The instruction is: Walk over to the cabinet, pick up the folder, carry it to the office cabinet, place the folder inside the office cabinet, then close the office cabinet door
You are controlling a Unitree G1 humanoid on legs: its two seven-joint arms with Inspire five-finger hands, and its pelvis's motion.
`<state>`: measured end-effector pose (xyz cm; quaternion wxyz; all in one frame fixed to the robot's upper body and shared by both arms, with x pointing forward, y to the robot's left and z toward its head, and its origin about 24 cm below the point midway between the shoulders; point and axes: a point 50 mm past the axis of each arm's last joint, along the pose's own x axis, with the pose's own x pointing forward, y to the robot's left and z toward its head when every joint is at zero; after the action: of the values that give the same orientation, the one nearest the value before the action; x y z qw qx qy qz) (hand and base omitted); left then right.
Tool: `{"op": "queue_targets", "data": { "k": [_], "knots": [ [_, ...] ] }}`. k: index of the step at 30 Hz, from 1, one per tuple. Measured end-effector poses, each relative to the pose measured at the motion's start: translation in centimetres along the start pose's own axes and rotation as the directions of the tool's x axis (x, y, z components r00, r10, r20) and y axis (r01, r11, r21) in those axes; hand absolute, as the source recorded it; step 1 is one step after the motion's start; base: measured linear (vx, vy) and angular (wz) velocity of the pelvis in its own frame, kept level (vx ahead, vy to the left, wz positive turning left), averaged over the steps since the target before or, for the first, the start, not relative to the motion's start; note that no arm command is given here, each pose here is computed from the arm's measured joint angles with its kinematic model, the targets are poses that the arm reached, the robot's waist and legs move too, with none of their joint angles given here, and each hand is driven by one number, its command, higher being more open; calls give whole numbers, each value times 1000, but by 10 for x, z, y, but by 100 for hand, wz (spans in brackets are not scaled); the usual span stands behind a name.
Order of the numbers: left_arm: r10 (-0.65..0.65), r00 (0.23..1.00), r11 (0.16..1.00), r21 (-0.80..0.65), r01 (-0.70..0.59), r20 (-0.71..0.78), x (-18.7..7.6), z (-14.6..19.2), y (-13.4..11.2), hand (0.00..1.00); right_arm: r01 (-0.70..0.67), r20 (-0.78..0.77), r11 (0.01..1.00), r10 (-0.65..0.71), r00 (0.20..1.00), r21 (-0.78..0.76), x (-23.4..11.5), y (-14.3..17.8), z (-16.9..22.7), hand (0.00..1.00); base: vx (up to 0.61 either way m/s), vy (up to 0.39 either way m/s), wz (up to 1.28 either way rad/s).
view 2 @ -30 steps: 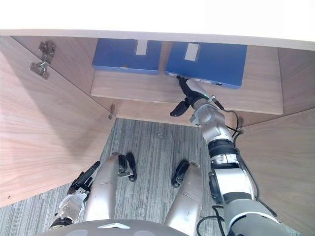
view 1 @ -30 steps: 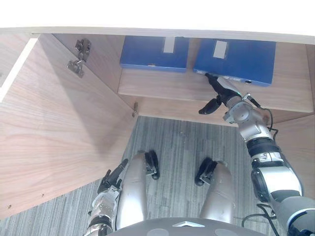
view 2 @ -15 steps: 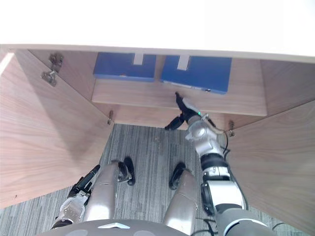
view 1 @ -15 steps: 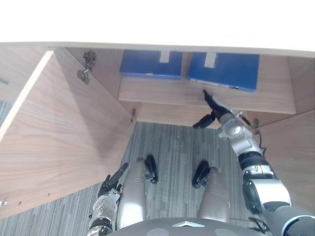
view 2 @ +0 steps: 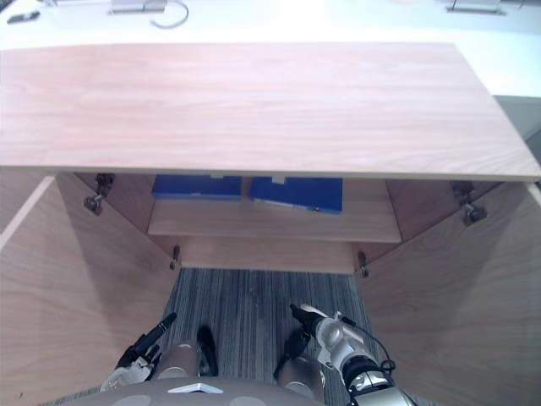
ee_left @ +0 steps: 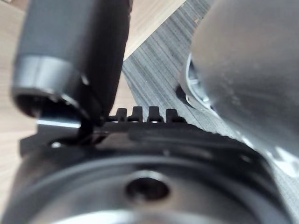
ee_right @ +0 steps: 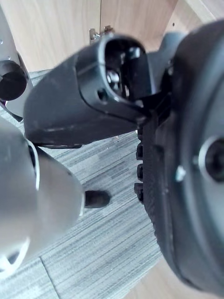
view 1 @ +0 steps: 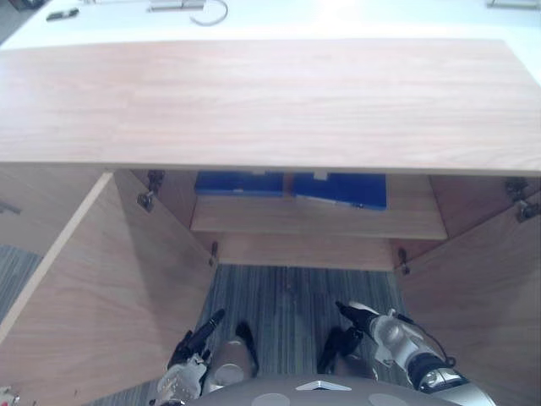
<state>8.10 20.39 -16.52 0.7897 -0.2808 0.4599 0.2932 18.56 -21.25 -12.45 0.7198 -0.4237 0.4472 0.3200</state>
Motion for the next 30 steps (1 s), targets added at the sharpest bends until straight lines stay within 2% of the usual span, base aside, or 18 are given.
{"op": "queue_targets", "data": {
  "k": [2, 3, 6, 9, 12, 14, 15, 16, 17, 18, 19, 21, 22, 27, 30],
  "knots": [
    [-3, 1000, 997, 72, 3, -5, 0, 1, 1, 100, -22, -43, 1000, 21, 999, -8, 0, -16, -3, 100, 97, -29, 10],
    [-11, 1000, 990, 140, 11, -3, 1, 4, 1, 100, 6, -51, 999, -4, 999, 50, 0, -23, -3, 100, 55, -21, 6],
    [-13, 1000, 973, 229, 12, 3, 2, 10, -1, 100, 78, 2, 980, -80, 997, 181, 1, -32, 9, 100, 38, 21, -11],
    [4, 1000, 958, 287, -2, -9, 0, 5, 4, 100, 103, 52, 931, -129, 990, 351, 5, -24, 20, 100, -19, 24, -61],
    [17, 999, 950, 312, -7, -30, -2, -5, 8, 100, 109, 33, 833, -151, 988, 543, 8, -8, 12, 100, -47, 48, -98],
    [37, 998, 938, 346, -14, -60, -3, -15, 8, 100, 160, -63, 673, -167, 984, 722, 6, 16, -15, 100, -101, 157, -113],
    [40, 997, 937, 349, -17, -60, -3, -15, 8, 100, 176, -94, 627, -163, 982, 759, 5, 24, -22, 100, -103, 246, -93],
    [51, 997, 929, 369, -28, -51, -4, -17, 10, 100, 212, -159, 522, -144, 977, 826, 2, 44, -38, 100, -67, 202, -61],
    [57, 997, 926, 377, -36, -44, -4, -16, 10, 100, 226, -182, 482, -136, 974, 847, 1, 51, -43, 100, -68, 211, -75],
    [67, 997, 915, 401, -49, -30, -4, -15, 12, 100, 255, -225, 385, -123, 967, 887, -2, 64, -52, 100, -44, 117, -62],
    [69, 997, 907, 419, -52, -25, -4, -14, 13, 100, 271, -245, 331, -118, 962, 904, -3, 70, -55, 100, -50, 128, -84],
    [79, 997, 884, 463, -62, -18, -4, -14, 14, 100, 344, -336, 104, -92, 938, 933, -9, 92, -69, 100, -17, 119, -112],
    [80, 997, 882, 467, -63, -16, -4, -14, 14, 100, 365, -360, 49, -83, 929, 930, -11, 98, -73, 100, 22, 92, -104],
    [45, 999, 863, 503, -50, 23, -3, -12, 3, 100, 395, -401, -93, -57, 914, 914, -16, 120, -76, 100, 56, 40, -61],
    [26, 999, 862, 506, -38, 30, -2, -14, -10, 100, 387, -396, -93, -111, 911, 917, -17, 116, -71, 100, 25, 16, -59]
  ]
}}
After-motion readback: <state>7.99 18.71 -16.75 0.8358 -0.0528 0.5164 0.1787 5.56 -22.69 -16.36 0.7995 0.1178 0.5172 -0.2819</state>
